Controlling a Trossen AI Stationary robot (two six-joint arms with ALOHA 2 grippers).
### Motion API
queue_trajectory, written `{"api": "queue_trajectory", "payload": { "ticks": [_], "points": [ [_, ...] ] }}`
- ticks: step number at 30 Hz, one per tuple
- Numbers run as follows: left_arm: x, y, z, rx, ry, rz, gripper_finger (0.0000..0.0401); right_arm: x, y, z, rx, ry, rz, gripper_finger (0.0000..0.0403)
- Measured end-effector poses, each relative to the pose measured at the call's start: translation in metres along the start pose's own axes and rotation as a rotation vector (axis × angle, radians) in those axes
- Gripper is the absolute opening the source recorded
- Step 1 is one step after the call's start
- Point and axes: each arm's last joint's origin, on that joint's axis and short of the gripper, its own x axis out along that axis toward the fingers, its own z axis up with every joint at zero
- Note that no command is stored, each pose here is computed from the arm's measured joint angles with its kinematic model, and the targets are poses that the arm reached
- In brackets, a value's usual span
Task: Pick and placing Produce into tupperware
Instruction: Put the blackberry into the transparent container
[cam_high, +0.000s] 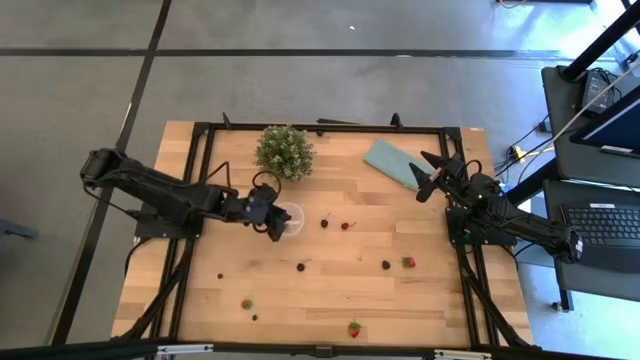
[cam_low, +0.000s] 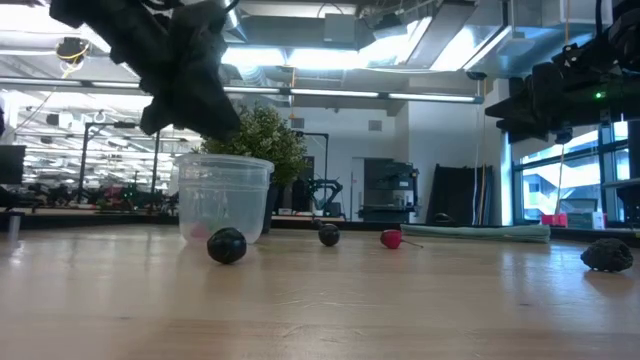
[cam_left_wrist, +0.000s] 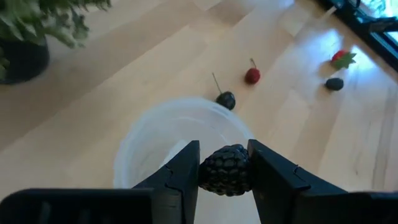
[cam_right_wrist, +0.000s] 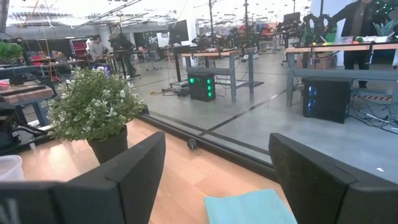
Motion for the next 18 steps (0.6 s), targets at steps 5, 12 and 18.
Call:
{"api": "queue_trajectory", "payload": {
  "ticks": [5,12,18],
  "points": [
    [-0.004,-0.007,0.018,0.077,0.043,0.049,0.0108,0.0,0.0,0.0,0.0,0.0,0.0,0.0288],
    [0.014,-0.013,0.032,0.144,0.268,0.118,0.011,0.0,0.0,0.0,0.0,0.0,0.0,0.0288],
    [0.035,-0.018,0.031,0.217,0.426,0.176,0.0112,0.0,0.0,0.0,0.003,0.0,0.0,0.0288]
  ]
}}
